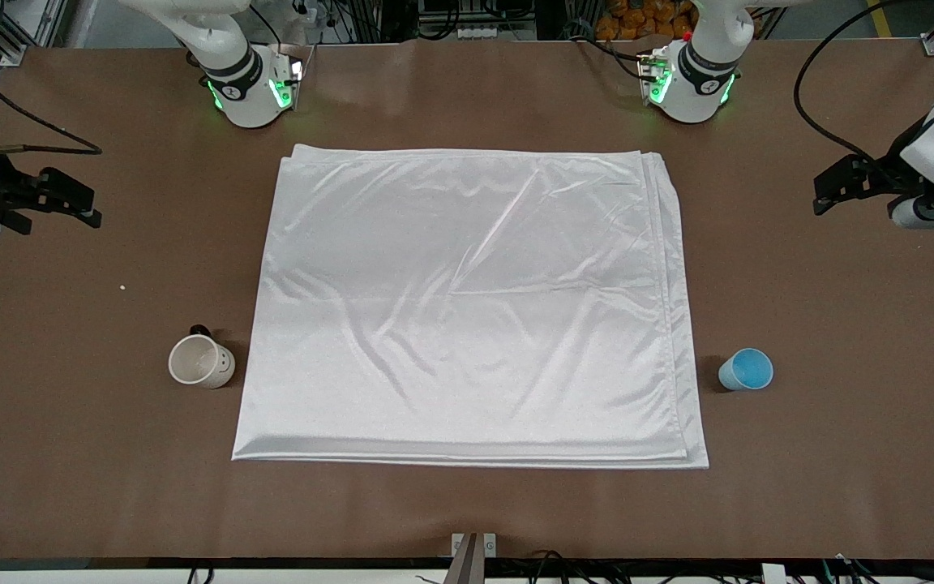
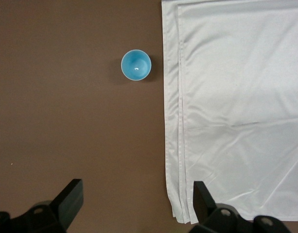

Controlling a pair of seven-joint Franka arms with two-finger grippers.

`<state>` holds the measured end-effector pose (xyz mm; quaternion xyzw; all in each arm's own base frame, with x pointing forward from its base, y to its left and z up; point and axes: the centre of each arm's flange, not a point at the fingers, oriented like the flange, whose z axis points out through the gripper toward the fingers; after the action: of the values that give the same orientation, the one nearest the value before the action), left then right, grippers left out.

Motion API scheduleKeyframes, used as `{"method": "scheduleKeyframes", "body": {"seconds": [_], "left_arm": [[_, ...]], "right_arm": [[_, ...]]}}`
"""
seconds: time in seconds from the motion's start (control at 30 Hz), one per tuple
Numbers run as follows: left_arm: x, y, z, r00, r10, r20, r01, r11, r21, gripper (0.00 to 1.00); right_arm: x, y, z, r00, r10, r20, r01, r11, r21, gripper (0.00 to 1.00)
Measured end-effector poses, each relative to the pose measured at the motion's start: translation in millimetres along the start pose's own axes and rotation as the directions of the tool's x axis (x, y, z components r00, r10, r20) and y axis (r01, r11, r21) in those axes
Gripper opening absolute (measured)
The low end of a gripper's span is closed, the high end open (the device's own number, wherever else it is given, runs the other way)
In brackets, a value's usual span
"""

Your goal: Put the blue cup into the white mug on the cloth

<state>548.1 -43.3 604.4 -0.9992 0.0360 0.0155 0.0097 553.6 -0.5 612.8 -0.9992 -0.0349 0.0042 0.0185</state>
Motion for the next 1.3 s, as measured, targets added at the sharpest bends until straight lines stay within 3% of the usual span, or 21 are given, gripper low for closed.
{"method": "scheduleKeyframes", "body": {"seconds": [0.43,0.73,1.1,1.3], "left_arm": [[28,-17,57,0.995,-0.027,0.099,0.028,1.0,-0.004,1.0],[50,-40,106,0.985,-0.063,0.161,0.065,0.998,-0.008,1.0],[83,-76,153,0.985,-0.124,0.123,0.125,0.992,0.002,1.0],[93,-81,173,0.986,-0.12,0.113,0.117,0.993,0.03,1.0]], "right_arm": [[-2,3,9,0.999,0.005,0.035,-0.006,1.0,0.003,1.0],[4,9,35,0.996,0.014,0.086,-0.015,1.0,0.007,1.0],[17,17,72,0.99,0.025,0.138,-0.027,1.0,0.013,1.0],[27,20,116,0.99,0.028,0.137,-0.03,0.999,0.013,1.0]]}}
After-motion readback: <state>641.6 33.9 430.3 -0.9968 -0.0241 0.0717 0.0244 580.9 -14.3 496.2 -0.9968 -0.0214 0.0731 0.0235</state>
